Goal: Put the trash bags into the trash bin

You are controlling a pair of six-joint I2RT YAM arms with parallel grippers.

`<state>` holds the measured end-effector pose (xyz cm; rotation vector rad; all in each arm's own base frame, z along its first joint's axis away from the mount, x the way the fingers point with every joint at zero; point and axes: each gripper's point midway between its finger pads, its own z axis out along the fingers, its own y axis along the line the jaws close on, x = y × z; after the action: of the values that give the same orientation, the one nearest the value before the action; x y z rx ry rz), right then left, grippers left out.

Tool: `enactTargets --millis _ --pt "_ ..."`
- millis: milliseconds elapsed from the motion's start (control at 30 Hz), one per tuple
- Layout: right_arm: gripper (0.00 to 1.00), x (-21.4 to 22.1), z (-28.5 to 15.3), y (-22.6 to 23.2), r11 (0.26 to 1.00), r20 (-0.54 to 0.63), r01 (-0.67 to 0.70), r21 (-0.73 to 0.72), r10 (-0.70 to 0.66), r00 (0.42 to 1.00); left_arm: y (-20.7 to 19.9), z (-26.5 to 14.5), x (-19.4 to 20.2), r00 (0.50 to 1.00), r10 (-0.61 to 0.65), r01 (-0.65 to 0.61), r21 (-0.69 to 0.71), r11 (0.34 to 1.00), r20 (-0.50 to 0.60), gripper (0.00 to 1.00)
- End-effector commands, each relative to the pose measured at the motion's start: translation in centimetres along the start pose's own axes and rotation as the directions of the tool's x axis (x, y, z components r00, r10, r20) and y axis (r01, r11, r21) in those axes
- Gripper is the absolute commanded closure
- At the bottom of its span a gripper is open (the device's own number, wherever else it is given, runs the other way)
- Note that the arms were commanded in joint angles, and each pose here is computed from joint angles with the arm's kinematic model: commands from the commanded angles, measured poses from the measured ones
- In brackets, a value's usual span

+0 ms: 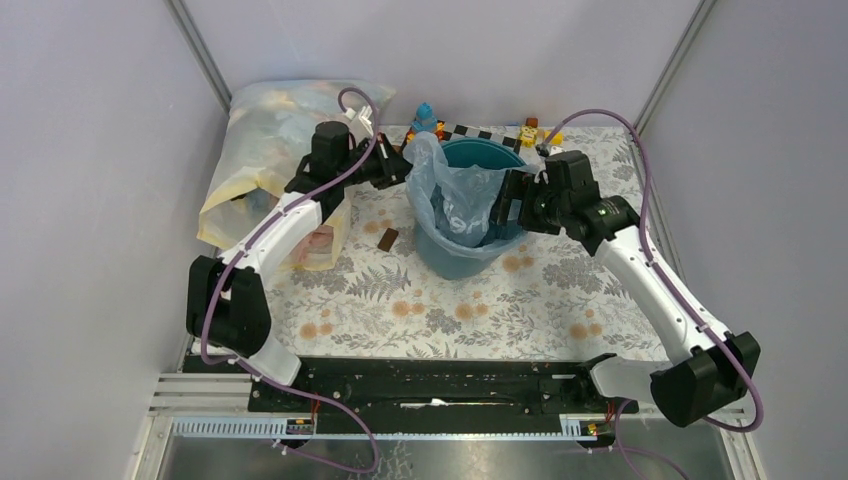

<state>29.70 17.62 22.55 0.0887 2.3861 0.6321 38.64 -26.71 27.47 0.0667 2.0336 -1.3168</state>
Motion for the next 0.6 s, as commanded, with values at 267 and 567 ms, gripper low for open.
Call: enactTargets --millis 267,567 --pt "0.00 -6.7 -7.3 -1.0 0.950 0.305 0.253 0.182 -0.299 0.904 1.8 -0.7 0.0 0.999 0.020 -0.017 -0.082 0.996 0.029 0.96" --pt "0.00 -8.0 -7.4 0.1 0.963 0.368 0.227 0.148 -0.267 0.891 4.6 -3.2 -0.9 0.992 -0.018 0.037 -0.158 0.987 0.121 0.96"
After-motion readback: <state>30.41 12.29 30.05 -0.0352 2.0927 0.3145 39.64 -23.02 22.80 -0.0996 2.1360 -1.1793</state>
